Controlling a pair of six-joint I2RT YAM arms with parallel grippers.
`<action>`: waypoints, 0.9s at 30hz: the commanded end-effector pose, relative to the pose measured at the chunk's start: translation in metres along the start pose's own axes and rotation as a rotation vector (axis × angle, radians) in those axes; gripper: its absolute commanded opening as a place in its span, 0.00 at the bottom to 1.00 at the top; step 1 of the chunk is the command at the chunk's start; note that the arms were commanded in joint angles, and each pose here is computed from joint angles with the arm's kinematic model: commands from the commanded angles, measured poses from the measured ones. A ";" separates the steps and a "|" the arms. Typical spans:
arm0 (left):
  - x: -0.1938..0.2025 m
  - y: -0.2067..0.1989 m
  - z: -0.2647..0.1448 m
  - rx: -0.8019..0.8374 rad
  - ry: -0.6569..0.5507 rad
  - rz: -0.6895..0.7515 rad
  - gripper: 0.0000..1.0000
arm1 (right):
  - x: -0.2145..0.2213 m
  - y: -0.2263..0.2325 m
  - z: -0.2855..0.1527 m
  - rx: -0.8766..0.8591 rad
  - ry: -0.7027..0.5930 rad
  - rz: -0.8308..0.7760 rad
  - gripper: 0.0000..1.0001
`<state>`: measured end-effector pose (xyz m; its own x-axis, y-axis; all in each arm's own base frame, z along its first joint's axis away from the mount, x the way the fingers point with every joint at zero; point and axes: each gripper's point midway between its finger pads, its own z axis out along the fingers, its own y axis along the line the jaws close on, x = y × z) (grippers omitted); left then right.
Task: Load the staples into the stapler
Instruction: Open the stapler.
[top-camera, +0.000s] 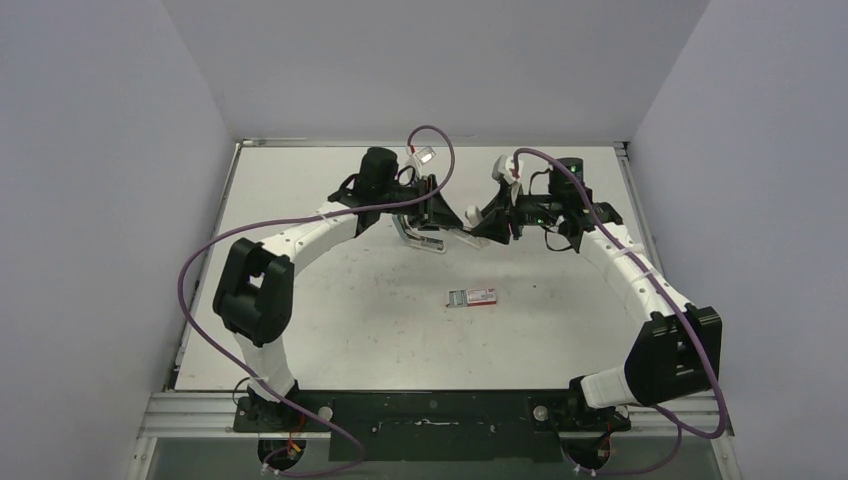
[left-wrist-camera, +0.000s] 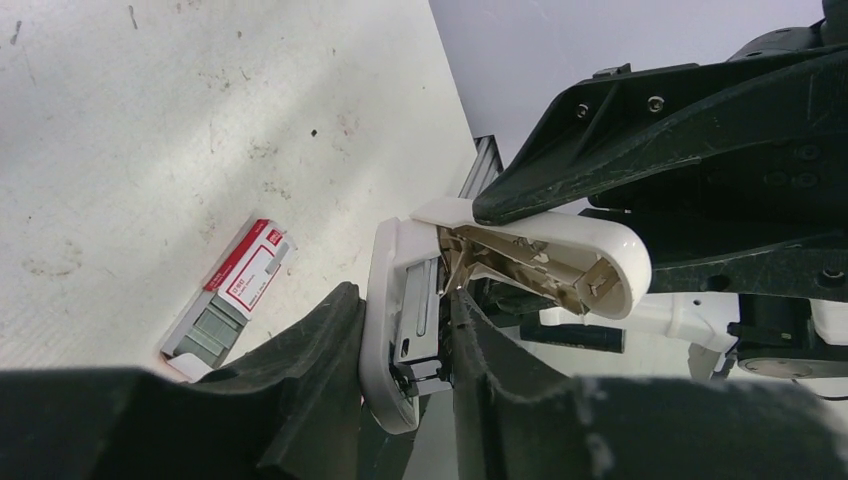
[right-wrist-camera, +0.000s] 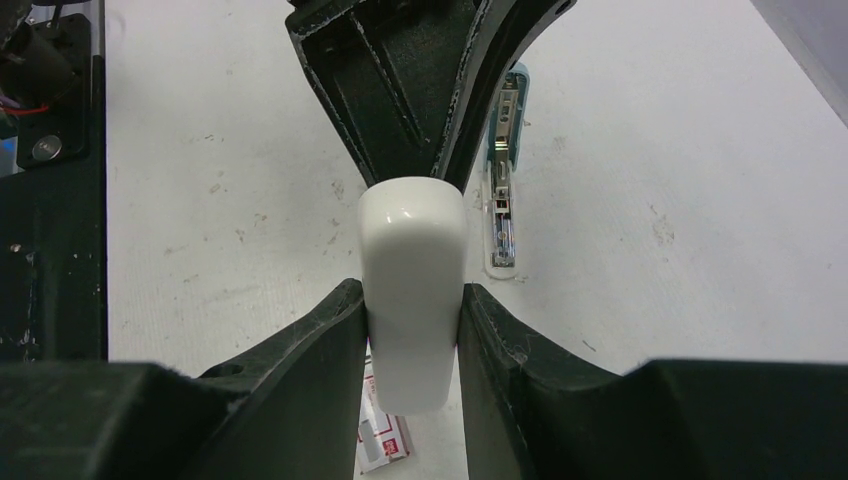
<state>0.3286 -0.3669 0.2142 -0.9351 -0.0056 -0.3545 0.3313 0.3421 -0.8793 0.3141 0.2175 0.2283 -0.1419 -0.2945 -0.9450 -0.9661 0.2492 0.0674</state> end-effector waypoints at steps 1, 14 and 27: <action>-0.004 -0.023 -0.005 0.108 -0.011 0.056 0.00 | -0.039 -0.012 -0.016 0.069 -0.087 -0.100 0.05; -0.027 -0.064 -0.059 0.267 -0.183 0.052 0.00 | -0.041 -0.058 -0.061 0.265 -0.266 0.090 0.05; -0.043 -0.084 -0.095 0.366 -0.334 0.022 0.00 | -0.043 -0.054 -0.064 0.255 -0.497 0.267 0.05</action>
<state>0.3422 -0.3254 0.2609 -0.9178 -0.2820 -0.2795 0.2514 0.1321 -0.9588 0.3267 0.1854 0.2630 -0.2985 0.1220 -0.9466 -0.8838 0.3392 0.3224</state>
